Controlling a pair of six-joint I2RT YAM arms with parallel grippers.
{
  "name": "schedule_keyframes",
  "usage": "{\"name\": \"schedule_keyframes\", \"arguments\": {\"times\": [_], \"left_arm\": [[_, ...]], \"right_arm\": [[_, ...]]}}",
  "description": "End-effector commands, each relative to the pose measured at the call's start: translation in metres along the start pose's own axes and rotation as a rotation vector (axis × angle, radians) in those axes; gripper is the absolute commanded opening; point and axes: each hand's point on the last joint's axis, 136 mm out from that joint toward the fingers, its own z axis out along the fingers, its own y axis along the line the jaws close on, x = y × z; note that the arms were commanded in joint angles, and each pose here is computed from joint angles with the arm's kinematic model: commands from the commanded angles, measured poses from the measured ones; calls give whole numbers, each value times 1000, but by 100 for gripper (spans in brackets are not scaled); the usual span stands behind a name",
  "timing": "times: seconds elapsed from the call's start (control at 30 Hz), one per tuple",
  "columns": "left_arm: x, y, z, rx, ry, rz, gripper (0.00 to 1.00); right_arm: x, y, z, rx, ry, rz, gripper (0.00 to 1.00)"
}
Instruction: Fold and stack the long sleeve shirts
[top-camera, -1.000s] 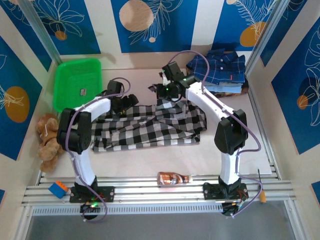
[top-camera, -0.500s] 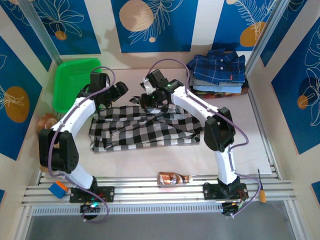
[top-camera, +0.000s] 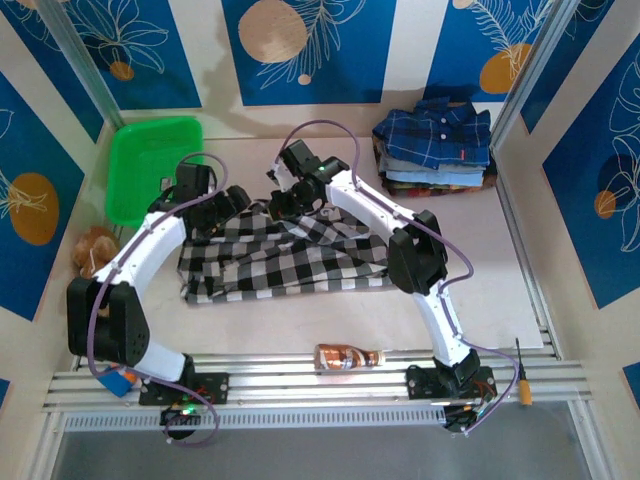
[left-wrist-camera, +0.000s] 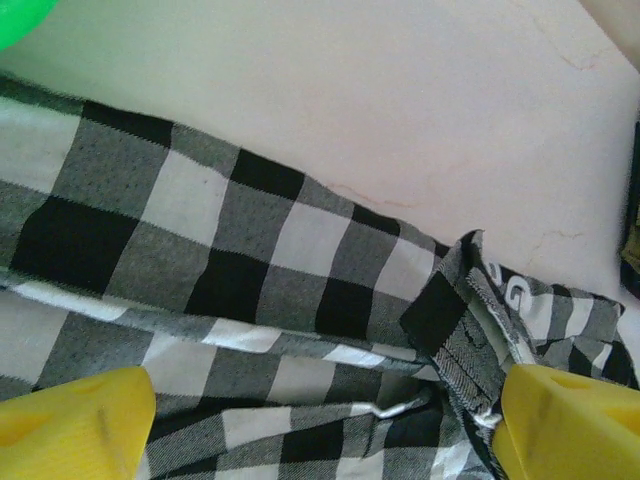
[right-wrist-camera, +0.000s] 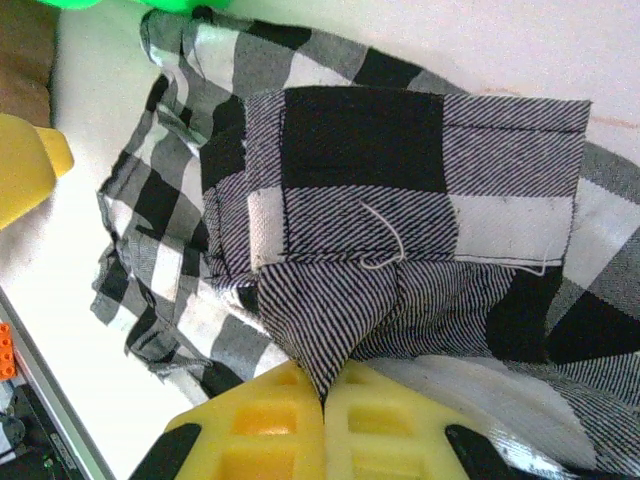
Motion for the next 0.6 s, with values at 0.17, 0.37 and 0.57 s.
{"name": "schedule_keyframes", "arguments": {"times": [0.17, 0.37, 0.57], "left_arm": [[20, 29, 0, -70, 25, -2, 90], [27, 36, 7, -85, 53, 13, 90], [29, 34, 15, -76, 75, 35, 90]], "right_arm": [[79, 68, -70, -89, 100, -60, 2], [134, 91, -90, -70, 141, -90, 2], [134, 63, -82, 23, 129, -12, 3]]}}
